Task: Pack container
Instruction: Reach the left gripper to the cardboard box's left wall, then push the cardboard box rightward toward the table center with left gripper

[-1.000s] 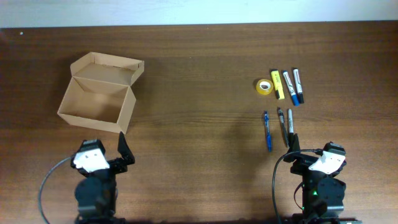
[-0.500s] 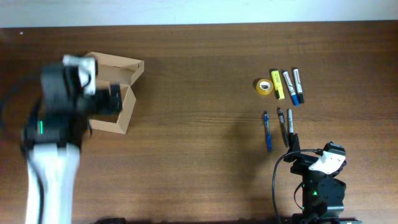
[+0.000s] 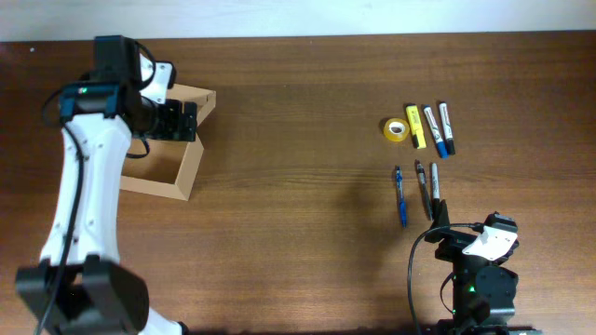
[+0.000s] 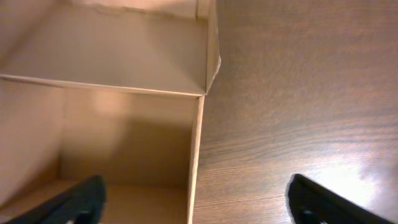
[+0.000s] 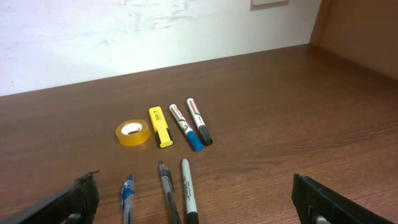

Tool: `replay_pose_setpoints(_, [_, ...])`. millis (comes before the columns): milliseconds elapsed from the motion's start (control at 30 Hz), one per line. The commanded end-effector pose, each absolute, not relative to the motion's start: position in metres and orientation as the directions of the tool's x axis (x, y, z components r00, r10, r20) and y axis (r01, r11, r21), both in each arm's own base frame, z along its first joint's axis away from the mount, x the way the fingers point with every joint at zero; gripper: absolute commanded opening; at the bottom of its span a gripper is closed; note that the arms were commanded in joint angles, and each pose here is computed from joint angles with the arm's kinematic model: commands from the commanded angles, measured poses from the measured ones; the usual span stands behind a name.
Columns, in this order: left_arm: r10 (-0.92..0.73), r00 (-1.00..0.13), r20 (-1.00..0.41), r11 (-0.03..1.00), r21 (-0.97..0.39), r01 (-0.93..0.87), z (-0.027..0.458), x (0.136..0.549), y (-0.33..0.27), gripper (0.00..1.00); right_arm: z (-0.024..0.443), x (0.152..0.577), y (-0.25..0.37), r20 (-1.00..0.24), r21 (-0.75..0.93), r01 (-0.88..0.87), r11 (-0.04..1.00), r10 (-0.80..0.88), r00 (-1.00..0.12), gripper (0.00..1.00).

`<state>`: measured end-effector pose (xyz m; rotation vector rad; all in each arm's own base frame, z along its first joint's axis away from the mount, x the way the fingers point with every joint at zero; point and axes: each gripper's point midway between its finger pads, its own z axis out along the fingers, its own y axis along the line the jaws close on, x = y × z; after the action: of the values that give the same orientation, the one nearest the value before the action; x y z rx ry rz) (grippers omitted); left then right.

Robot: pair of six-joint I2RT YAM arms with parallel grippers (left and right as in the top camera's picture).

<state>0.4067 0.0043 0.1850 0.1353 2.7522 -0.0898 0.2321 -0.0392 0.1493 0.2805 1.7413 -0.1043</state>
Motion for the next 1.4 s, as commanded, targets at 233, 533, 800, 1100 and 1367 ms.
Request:
replay_pose_setpoints(233, [0.068, -0.996, -0.050, 0.993, -0.098, 0.073, 0.082, 0.395, 0.012, 0.64, 0.148, 0.231, -0.043, -0.978, 0.093, 0.264, 0.960, 0.138, -0.158, 0.99])
replay_pose_setpoints(533, [0.005, -0.998, 0.069, 0.995, -0.098, -0.002, 0.043, 0.388, 0.013, 0.02, 0.148, 0.231, -0.043, -0.978, 0.093, 0.264, 0.960, 0.138, -0.158, 0.99])
replay_pose_setpoints(800, [-0.117, -0.989, 0.089, 0.983, -0.134, -0.128, 0.062, 0.391, -0.016, 0.02, 0.148, 0.231, -0.043, -0.978, 0.093, 0.264, 0.960, 0.138, -0.158, 0.99])
replay_pose_setpoints(1100, [-0.095, -0.988, -0.122, 0.995, -0.054, -0.089, 0.142, 0.425, -0.112, 0.02, 0.148, 0.231, -0.043, -0.978, 0.093, 0.264, 0.960, 0.138, -0.158, 0.99])
replay_pose_setpoints(1367, [-0.127, -0.953, -0.276, 0.992, -0.061, -0.115, 0.178, 0.425, -0.190, 0.02, 0.148, 0.231, -0.043, -0.978, 0.093, 0.264, 0.960, 0.138, -0.158, 0.99])
